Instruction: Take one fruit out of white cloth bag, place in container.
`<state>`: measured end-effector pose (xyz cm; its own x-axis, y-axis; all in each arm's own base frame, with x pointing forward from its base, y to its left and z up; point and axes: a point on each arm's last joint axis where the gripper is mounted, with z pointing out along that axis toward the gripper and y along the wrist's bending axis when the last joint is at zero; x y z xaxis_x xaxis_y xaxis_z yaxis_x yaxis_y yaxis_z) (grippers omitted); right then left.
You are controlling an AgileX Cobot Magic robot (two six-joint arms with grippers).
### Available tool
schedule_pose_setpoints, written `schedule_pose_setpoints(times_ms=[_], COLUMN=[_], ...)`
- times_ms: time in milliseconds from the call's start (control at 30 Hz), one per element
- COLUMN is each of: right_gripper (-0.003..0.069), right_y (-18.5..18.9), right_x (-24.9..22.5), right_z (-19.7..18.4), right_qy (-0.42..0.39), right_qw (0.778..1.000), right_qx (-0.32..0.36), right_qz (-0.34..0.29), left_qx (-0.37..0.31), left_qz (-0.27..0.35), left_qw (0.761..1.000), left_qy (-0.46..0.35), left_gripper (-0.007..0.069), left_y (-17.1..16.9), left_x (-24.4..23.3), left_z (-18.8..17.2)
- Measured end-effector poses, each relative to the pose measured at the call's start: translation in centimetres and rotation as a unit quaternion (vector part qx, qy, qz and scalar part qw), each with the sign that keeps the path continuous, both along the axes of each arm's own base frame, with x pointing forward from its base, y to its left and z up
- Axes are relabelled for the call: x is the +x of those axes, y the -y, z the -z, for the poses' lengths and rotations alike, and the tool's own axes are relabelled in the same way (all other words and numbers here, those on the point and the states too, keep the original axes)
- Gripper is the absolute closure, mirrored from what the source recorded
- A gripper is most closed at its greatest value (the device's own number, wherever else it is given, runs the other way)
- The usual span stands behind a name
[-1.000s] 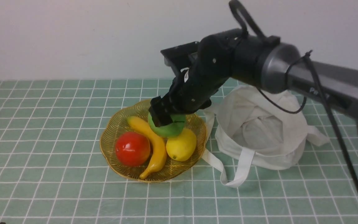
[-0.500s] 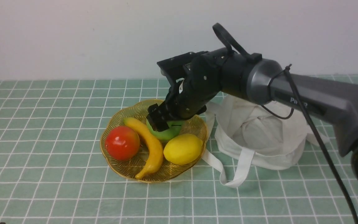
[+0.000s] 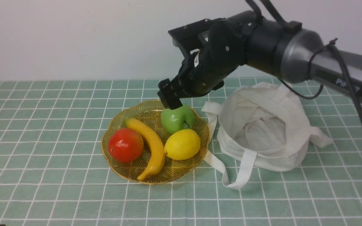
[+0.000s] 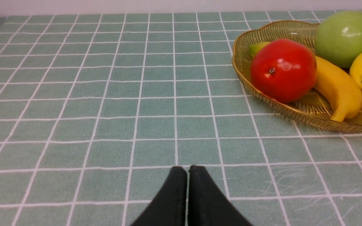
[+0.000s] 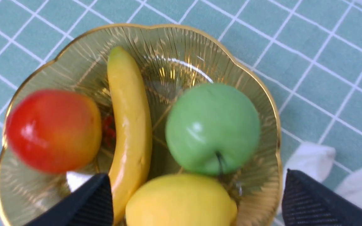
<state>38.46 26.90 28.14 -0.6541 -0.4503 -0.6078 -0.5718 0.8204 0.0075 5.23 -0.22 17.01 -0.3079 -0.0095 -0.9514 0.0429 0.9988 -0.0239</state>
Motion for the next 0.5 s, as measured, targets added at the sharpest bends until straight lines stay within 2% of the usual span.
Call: schedule_pose_setpoints(times_ms=[67, 167, 233, 267, 300, 367, 400, 433, 500], right_gripper=[0.0029, 0.0128, 0.0257, 0.0293, 0.0377, 0.046, 0.054, 0.059, 0.0619], right_y=[0.4, 1.4, 2.6, 2.9, 3.6, 4.4, 5.3, 5.9, 6.4], right_x=[-0.5, -1.5, -2.4, -2.7, -3.3, -4.0, -4.9, -5.8, -6.5], right_z=[-1.1, -3.6, -6.3, -7.3, -8.7, -10.3, -11.9, -12.9, -13.7], right_qy=[-0.009, -0.019, -0.01, 0.001, 0.017, 0.034, 0.05, 0.059, 0.065], right_qw=[1.0, 0.999, 0.998, 0.998, 0.997, 0.997, 0.997, 0.996, 0.996], right_qx=[-0.01, -0.039, -0.068, -0.069, -0.071, -0.068, -0.06, -0.055, -0.051], right_qz=[0.0, -0.005, -0.002, 0.0, 0.007, 0.017, 0.023, 0.026, 0.028], left_qx=[0.0, 0.0, 0.0, 0.0, 0.0, 0.0, 0.0, 0.0, 0.0], left_qz=[0.0, 0.0, 0.0, 0.0, 0.0, 0.0, 0.0, 0.0, 0.0], left_qw=[1.0, 1.0, 1.0, 1.0, 1.0, 1.0, 1.0, 1.0, 1.0], left_qy=[0.0, 0.0, 0.0, 0.0, 0.0, 0.0, 0.0, 0.0, 0.0], left_gripper=[0.0633, 0.0633, 0.0633, 0.0633, 0.0633, 0.0633, 0.0633, 0.0633, 0.0633], left_y=[0.0, 0.0, 0.0, 0.0, 0.0, 0.0, 0.0, 0.0, 0.0], left_x=[0.0, 0.0, 0.0, 0.0, 0.0, 0.0, 0.0, 0.0, 0.0], left_z=[0.0, 0.0, 0.0, 0.0, 0.0, 0.0, 0.0, 0.0, 0.0])
